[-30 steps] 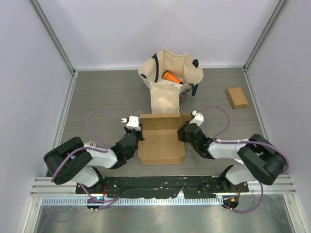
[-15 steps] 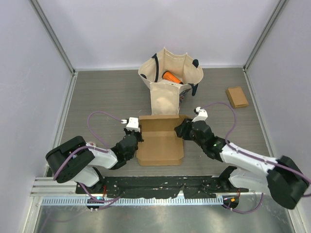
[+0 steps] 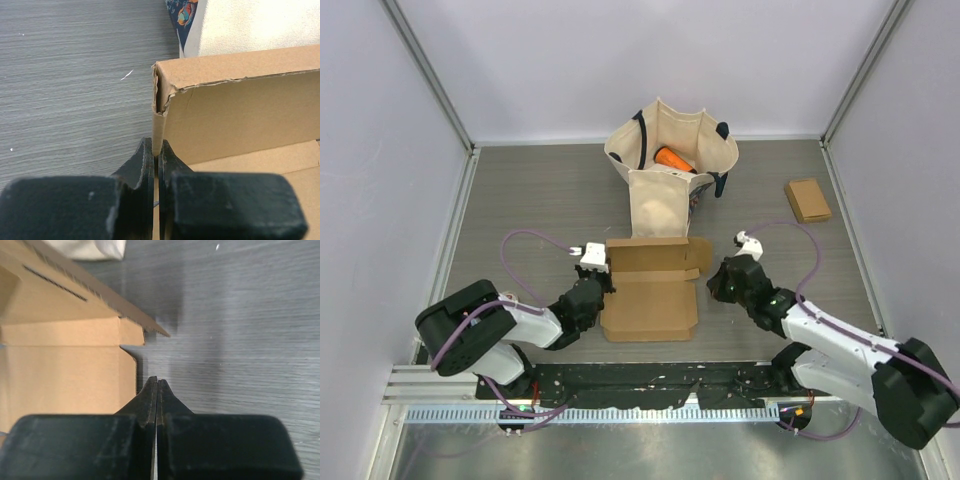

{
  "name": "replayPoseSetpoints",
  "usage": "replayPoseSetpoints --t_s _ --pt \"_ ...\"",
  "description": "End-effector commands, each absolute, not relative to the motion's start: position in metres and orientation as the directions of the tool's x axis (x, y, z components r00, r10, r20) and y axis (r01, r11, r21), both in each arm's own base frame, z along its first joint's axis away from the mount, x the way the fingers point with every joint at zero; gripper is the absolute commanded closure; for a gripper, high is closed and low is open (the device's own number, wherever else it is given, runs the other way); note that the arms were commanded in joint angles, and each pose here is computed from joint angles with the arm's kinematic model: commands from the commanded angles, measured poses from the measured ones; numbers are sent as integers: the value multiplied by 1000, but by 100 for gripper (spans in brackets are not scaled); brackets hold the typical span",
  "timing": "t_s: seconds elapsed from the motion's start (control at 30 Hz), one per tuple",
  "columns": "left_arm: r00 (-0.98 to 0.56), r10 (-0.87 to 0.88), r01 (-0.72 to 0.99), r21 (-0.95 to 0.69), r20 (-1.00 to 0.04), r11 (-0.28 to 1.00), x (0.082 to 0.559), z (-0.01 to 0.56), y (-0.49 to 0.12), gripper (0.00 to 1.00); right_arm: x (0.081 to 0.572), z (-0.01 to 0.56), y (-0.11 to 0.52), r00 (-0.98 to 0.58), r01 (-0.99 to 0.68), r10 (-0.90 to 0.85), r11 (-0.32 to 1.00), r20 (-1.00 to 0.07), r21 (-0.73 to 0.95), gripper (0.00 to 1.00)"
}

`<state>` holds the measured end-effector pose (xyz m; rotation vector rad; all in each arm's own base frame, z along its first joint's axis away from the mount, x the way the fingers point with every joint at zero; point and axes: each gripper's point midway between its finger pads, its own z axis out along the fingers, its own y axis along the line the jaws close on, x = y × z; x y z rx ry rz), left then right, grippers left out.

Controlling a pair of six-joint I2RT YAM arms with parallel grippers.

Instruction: Fold the paper box

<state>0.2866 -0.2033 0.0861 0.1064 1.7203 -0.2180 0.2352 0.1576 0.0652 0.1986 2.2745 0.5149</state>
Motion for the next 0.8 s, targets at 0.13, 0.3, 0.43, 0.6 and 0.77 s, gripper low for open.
replayPoseSetpoints --t_s 0.13,0.3,0.43,0.6,0.77 --pt "-110 -108 168 -125 -988 978 293 100 -205 100 268 58 155 -463 66 405 903 -789 424 99" --pt "-118 -104 173 -124 -988 977 293 97 -207 100 274 39 159 -451 65 403 905 -796 421 99" --pt "-137 -117 167 -140 -984 976 291 88 -206 100 279 35 165 -452 45 396 905 -799 423 99" --pt "-133 -115 157 -136 -984 978 288 84 -201 100 280 46 176 -441 6 414 889 -797 459 99" --pt "-136 -115 157 -136 -984 978 286 83 -199 100 279 61 189 -437 -41 432 867 -789 497 99"
